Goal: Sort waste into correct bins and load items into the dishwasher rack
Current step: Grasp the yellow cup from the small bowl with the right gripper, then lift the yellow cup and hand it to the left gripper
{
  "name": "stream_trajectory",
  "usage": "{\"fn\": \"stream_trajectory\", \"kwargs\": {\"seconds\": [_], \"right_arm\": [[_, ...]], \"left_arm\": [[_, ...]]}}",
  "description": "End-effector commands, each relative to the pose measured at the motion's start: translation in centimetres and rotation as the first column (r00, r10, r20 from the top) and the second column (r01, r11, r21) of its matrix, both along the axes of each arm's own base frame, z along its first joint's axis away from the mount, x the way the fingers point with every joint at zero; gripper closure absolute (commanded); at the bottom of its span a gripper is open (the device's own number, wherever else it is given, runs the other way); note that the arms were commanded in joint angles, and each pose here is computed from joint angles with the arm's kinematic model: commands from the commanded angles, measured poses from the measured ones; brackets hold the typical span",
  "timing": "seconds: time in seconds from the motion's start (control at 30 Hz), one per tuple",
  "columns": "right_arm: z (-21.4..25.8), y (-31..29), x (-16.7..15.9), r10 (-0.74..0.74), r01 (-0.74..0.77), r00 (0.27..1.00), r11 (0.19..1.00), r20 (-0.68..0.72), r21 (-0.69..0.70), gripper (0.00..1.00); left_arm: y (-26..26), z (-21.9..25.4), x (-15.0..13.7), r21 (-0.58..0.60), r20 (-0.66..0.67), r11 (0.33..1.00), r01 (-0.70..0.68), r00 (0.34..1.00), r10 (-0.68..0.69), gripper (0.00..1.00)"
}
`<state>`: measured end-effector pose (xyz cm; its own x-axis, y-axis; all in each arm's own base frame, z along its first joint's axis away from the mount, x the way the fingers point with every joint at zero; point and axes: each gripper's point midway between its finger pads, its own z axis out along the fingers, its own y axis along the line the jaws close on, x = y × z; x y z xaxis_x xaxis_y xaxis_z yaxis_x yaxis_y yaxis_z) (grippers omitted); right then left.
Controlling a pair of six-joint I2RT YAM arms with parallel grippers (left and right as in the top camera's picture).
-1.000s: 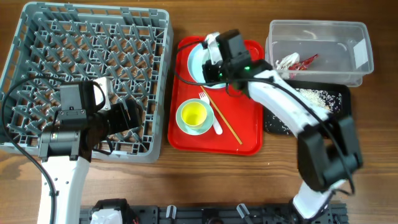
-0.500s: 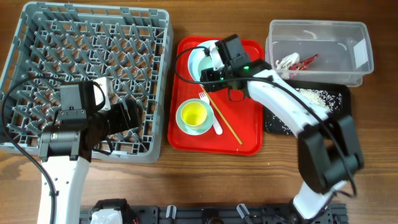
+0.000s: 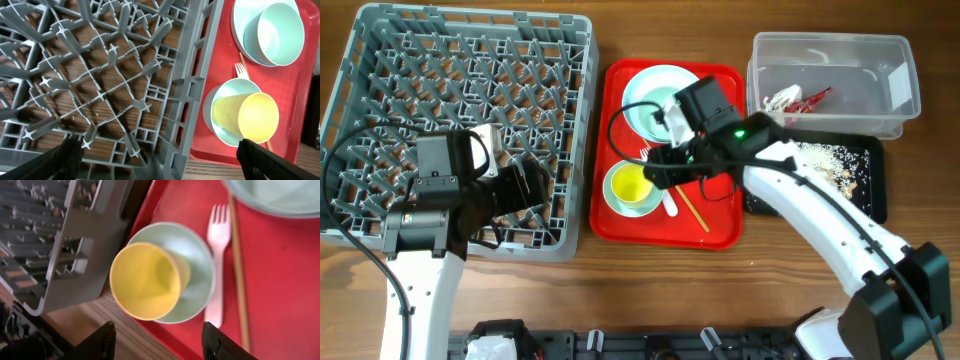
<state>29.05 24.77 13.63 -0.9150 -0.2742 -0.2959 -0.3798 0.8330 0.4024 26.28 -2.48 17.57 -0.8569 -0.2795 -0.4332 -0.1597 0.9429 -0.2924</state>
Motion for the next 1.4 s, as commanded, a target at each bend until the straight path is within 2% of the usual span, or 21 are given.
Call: {"fn": "stream_trajectory", "kwargs": {"seconds": [0.0, 0.13, 0.2, 0.3, 0.47, 0.63, 0.83, 1.0, 1.07, 1.17, 1.27, 1.37], "right_arm": [[-2.7, 0.5, -0.8, -0.045, 0.042, 0.997, 0.998, -0.063, -0.047, 0.44], [-5.5, 1.2, -0.3, -0.058, 0.051, 0.995, 0.995, -0.087, -0.084, 0.44], [-7.2, 1.2, 0.2, -0.099, 0.086, 0.989, 0.99, -0.11, -0.11, 0.5], [-9.4, 1.4, 0.4, -0.12, 0.101, 0.982, 0.986, -0.145, -0.133, 0.71], [-9.8, 1.3, 0.6, -0.144, 0.122, 0.977, 0.983, -0.159, -0.139, 0.96], [-6.8, 1.1, 2.6, -0.168, 0.155, 0.978, 0.982, -0.123, -0.108, 0.96], [1.9, -1.7, 5.9, -0.19, 0.192, 0.981, 0.979, -0.027, 0.07, 0.96], [3.6, -3.8, 6.3, -0.219, 0.235, 0.97, 0.955, -0.105, 0.181, 0.96], [4.2, -3.2, 5.8, -0.167, 0.194, 0.978, 0.95, -0.127, 0.244, 0.96], [6.0, -1.3, 4.0, -0.002, 0.052, 0.992, 0.921, -0.128, 0.386, 0.96], [7.4, -0.2, 2.9, 0.064, 0.02, 0.985, 0.879, -0.161, 0.476, 0.96], [9.2, 1.2, 1.5, 0.154, -0.023, 0.972, 0.816, -0.179, 0.577, 0.96]], "left_arm": [[-0.1, 0.7, 0.4, -0.013, 0.019, 1.0, -0.001, 1.0, 0.001, 0.0], [-0.1, 0.7, 0.4, -0.013, 0.019, 1.0, -0.001, 1.0, 0.001, 0.0], [-0.1, 0.7, 0.4, -0.013, 0.019, 1.0, -0.001, 1.0, 0.001, 0.0], [-0.1, 0.7, 0.4, -0.013, 0.019, 1.0, -0.001, 1.0, 0.001, 0.0], [-0.1, 0.7, 0.4, -0.012, 0.019, 1.0, -0.001, 1.0, 0.001, 0.0], [-0.1, 0.7, 0.4, -0.012, 0.019, 1.0, -0.001, 1.0, 0.001, 0.0], [-0.4, 1.0, 0.7, -0.025, 0.038, 1.0, 0.006, 0.999, -0.006, 0.0], [-4.5, 3.7, 2.1, -0.224, 0.17, 0.96, 0.17, 0.976, -0.134, 0.0], [-5.7, 4.7, 2.7, -0.265, 0.222, 0.937, 0.227, 0.96, -0.17, 0.0], [-7.9, 6.4, 3.2, -0.356, 0.301, 0.87, 0.341, 0.923, -0.239, 0.0], [-10.2, 8.5, 3.1, -0.442, 0.392, 0.759, 0.478, 0.864, -0.316, 0.0], [-11.3, 9.7, 3.0, -0.48, 0.452, 0.674, 0.562, 0.816, -0.359, 0.0]]}}
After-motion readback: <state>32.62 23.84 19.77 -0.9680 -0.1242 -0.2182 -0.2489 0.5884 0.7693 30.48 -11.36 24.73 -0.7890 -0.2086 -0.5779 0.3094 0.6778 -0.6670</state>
